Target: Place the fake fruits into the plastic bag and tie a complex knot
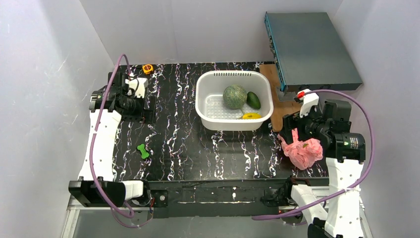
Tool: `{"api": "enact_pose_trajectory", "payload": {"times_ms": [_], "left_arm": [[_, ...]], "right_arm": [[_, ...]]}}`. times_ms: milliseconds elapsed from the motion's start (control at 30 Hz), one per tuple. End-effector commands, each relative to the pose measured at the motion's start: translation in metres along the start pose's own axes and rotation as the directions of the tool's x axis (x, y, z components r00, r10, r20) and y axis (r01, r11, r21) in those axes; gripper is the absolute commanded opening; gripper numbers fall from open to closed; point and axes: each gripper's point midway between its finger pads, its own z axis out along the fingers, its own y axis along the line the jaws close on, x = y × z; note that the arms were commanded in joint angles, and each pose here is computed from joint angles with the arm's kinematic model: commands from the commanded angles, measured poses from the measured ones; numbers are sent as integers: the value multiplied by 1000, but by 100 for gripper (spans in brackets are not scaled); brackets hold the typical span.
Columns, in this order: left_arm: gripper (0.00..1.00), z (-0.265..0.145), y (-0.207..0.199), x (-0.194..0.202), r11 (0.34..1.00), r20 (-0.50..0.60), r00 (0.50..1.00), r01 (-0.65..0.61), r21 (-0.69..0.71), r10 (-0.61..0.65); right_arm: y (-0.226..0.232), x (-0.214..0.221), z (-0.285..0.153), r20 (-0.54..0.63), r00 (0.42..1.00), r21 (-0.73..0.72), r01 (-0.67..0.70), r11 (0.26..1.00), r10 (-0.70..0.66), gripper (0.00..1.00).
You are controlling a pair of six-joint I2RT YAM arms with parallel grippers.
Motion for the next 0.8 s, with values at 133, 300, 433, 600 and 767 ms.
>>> {"api": "enact_pose_trajectory", "payload": {"times_ms": [133, 300, 433, 600, 767], "left_arm": [[99, -21, -13, -13, 989, 209, 969, -142, 34, 132], [99, -15, -16, -12, 990, 161, 981, -122, 71, 110], [99, -15, -16, -17, 994, 196, 978, -87, 66, 73], [100, -13, -16, -18, 995, 235, 970, -79, 58, 63], [99, -8, -18, -16, 993, 271, 959, -98, 62, 78]], "right_arm": [[-18, 48, -6, -332, 932, -36, 139, 990, -143, 87], [-41, 97, 9, -484, 838, -57, 260, 964, -255, 87], [-60, 135, 29, -572, 761, -58, 333, 941, -305, 87], [-76, 164, 58, -624, 707, -76, 370, 926, -334, 87], [-95, 179, 89, -643, 681, -61, 411, 910, -350, 88]]}}
